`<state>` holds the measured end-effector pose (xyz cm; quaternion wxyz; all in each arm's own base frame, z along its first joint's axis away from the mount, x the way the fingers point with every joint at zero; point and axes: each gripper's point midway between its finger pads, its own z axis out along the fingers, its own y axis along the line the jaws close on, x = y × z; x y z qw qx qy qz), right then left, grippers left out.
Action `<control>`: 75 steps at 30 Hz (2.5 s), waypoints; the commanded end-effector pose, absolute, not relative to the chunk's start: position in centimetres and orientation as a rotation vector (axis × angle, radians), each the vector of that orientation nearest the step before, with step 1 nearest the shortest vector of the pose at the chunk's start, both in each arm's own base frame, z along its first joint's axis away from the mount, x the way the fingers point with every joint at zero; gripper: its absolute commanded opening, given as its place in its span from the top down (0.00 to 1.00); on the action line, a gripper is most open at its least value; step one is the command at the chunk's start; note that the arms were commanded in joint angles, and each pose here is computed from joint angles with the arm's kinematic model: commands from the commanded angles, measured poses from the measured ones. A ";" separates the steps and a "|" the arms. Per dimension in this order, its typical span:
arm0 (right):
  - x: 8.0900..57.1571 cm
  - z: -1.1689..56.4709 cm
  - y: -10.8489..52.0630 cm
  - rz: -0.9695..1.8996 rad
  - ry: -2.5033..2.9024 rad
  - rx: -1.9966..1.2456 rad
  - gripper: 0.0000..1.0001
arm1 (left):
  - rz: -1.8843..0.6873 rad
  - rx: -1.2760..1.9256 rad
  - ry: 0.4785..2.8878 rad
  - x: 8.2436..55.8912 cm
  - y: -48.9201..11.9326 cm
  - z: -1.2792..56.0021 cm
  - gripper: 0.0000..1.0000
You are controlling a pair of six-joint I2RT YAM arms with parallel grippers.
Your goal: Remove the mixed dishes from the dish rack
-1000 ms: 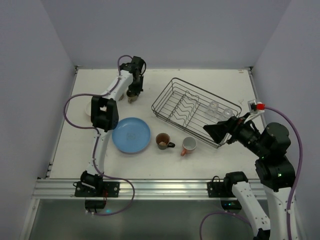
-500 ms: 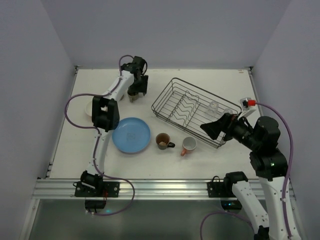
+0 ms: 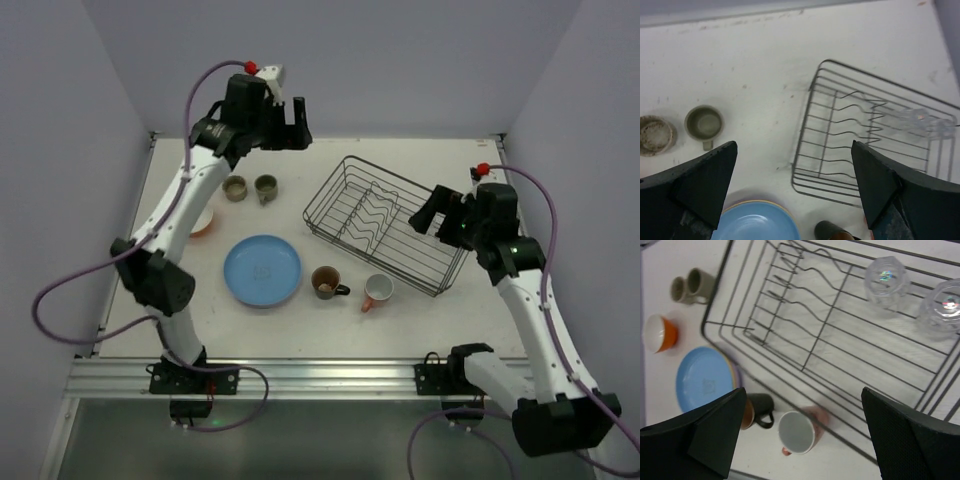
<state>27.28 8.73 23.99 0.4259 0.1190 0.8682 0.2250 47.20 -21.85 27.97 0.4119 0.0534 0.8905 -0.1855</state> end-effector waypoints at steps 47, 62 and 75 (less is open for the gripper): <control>42.2 12.1 3.7 -0.049 2.507 0.453 0.76 | -0.435 0.270 2.058 25.1 -15.4 21.6 0.00; 34.8 26.2 9.8 0.563 2.158 0.281 0.83 | -1.239 0.419 1.581 21.4 -25.2 30.2 0.00; 21.4 37.0 19.5 1.561 1.777 -0.200 0.83 | -1.551 0.757 1.059 15.2 -30.5 36.1 0.00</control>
